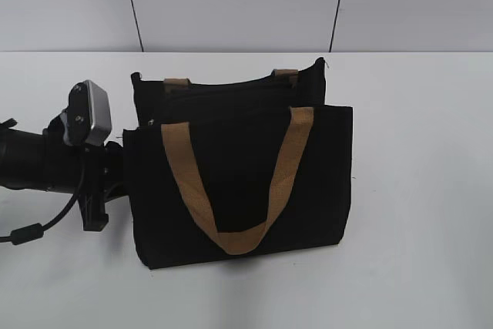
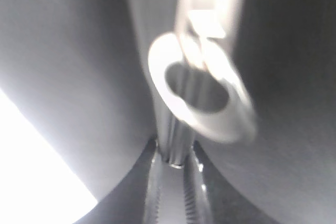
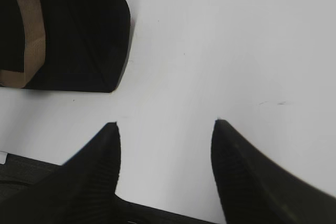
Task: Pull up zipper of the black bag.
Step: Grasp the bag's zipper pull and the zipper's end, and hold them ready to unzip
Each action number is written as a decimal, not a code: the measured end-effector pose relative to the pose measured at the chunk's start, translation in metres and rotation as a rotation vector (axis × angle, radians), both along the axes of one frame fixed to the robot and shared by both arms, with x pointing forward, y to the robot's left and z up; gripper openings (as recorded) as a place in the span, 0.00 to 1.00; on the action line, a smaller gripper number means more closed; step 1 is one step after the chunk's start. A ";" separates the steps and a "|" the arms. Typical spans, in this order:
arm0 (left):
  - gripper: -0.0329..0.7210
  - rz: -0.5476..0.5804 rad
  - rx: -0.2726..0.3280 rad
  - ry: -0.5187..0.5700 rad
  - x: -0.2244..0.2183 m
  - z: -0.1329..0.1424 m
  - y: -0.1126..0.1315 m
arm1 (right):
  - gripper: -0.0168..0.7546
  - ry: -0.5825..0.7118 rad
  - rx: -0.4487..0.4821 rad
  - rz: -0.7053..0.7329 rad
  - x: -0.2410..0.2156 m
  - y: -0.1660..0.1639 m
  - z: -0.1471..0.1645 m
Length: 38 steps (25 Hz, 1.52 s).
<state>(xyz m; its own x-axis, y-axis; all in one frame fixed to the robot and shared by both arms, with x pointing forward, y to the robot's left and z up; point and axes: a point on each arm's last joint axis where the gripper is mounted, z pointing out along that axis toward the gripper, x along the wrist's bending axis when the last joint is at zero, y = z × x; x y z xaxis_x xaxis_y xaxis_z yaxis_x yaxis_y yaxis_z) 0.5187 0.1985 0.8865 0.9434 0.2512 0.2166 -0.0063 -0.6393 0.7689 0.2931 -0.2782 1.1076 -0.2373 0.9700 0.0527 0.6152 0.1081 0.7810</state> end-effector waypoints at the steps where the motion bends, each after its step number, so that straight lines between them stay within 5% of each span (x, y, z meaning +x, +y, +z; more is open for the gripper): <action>1: 0.14 -0.001 0.000 0.000 0.000 0.000 0.000 | 0.58 0.000 0.000 0.000 0.000 0.000 0.000; 5: 0.14 0.014 0.003 -0.026 0.001 0.010 0.001 | 0.58 0.000 0.022 0.009 0.000 0.002 0.001; 16: 0.14 0.197 0.090 -0.164 -0.002 0.064 0.020 | 0.58 0.032 0.259 0.182 0.032 0.024 0.006; 23: 0.14 0.214 0.101 -0.178 -0.021 0.071 0.024 | 0.53 0.068 0.364 0.305 0.066 0.034 0.004; 30: 0.14 0.228 0.072 -0.227 -0.031 0.088 0.025 | 0.51 0.051 0.369 0.430 0.103 0.053 0.032; 38: 0.14 0.240 0.059 -0.271 -0.035 0.101 0.026 | 0.49 0.151 0.375 0.597 0.143 0.126 0.034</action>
